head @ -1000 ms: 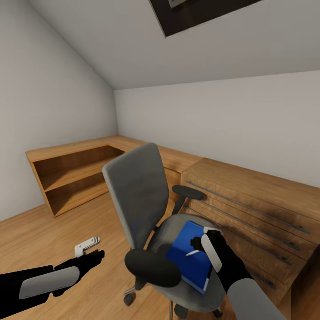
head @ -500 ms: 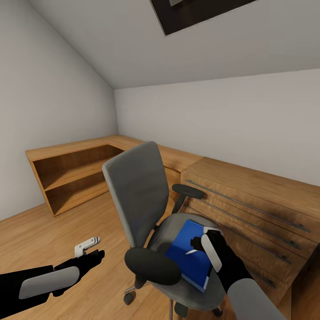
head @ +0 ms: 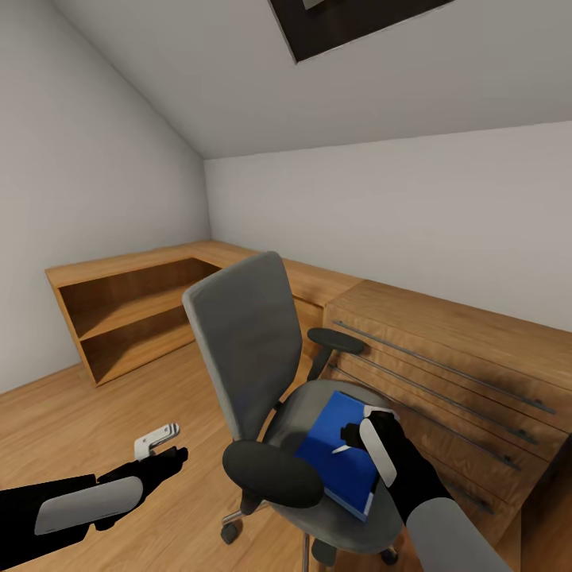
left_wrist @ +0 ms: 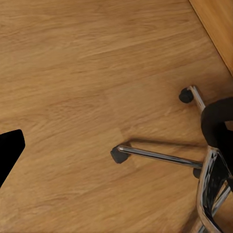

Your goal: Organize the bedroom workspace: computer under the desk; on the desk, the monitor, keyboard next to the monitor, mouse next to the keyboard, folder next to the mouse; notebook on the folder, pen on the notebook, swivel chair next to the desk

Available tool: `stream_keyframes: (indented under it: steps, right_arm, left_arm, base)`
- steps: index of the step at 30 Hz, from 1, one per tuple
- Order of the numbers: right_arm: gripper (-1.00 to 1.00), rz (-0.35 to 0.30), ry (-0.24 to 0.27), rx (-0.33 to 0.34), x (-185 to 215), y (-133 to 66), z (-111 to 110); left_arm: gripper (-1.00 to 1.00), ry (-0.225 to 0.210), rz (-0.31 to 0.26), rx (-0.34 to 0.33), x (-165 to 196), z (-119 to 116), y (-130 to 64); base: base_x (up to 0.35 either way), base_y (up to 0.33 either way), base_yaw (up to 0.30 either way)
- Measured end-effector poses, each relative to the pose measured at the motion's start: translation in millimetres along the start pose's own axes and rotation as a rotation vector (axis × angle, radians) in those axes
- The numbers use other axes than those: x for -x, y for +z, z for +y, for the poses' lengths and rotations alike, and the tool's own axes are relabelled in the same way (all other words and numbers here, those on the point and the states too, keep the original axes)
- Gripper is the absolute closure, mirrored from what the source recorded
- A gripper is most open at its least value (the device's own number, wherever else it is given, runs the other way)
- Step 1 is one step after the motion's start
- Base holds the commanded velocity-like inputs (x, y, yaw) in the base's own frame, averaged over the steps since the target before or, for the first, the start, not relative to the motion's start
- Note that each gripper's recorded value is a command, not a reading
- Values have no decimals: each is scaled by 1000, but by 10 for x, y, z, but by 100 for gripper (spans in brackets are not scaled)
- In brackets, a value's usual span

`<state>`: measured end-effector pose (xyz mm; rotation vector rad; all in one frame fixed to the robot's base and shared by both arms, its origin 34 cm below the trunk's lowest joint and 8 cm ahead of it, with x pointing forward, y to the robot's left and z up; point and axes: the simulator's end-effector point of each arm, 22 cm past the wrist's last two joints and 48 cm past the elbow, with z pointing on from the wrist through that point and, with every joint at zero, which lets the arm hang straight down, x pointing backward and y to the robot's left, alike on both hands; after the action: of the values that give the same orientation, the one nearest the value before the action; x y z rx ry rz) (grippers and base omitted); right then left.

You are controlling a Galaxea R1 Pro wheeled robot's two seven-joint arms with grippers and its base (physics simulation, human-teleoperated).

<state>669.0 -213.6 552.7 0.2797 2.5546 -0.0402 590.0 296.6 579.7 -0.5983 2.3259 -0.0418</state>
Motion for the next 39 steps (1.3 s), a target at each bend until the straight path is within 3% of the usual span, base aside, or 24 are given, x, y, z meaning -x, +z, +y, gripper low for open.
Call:
stream_keyframes:
  steps: [28,29,39]
  right_arm:
    - [-100,-11,2,3,-8,27,3]
    - [100,-11,2,3,-8,27,3]
    - [100,-11,2,3,-8,25,5]
  left_arm:
    - [-100,2,10,-19,-88,-49,-12]
    - [-100,2,9,-19,-88,-49,-11]
    - [-100,2,9,-19,-85,-50,-11]
  base:
    - [0,0,0]
    - [0,0,0]
    - [0,0,0]
